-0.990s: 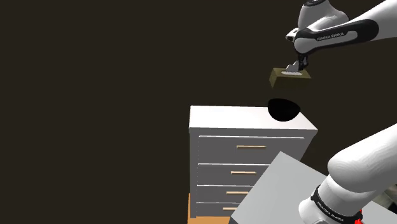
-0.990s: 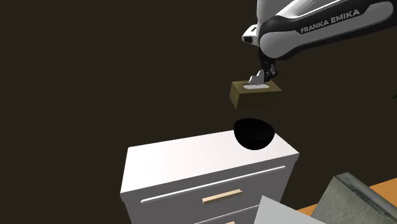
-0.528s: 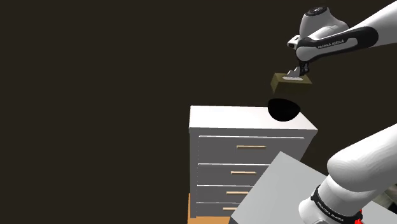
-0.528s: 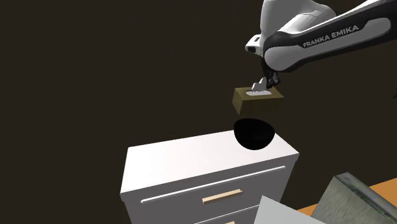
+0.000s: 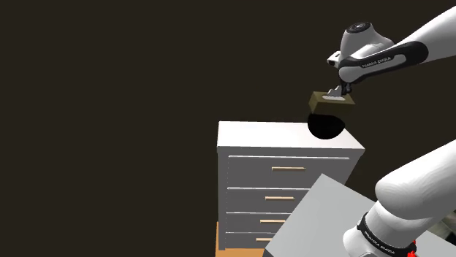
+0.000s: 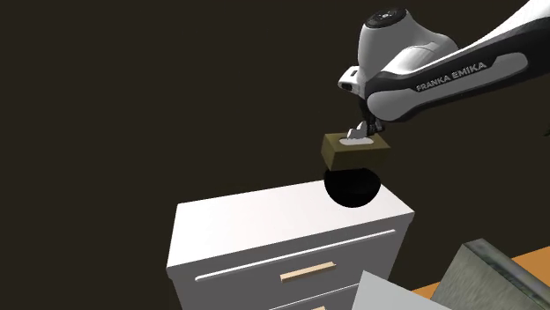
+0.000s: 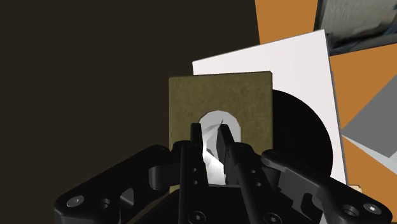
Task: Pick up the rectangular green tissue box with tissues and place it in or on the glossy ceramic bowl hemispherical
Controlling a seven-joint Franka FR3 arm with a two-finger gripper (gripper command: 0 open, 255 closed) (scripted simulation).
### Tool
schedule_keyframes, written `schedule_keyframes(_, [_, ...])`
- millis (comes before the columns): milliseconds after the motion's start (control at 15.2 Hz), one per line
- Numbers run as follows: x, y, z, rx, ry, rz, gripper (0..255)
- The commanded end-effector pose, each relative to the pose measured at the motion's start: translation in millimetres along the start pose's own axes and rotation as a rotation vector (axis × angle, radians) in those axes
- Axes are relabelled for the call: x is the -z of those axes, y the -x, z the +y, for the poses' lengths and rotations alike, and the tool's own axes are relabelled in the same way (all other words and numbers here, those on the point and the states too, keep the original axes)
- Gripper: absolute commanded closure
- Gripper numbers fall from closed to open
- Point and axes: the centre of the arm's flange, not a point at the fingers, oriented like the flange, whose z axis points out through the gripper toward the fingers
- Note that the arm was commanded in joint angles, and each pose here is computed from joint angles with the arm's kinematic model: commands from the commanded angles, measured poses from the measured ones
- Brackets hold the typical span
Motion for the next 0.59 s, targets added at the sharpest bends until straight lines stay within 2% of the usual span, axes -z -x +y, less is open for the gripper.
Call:
schedule_keyframes(0, [-7.6,-3.4,-4.7,0.0,0.001,0.0,255])
schedule_keyframes(528, [-37.8,-13.4,-21.8,0.0,0.001,0.0,255])
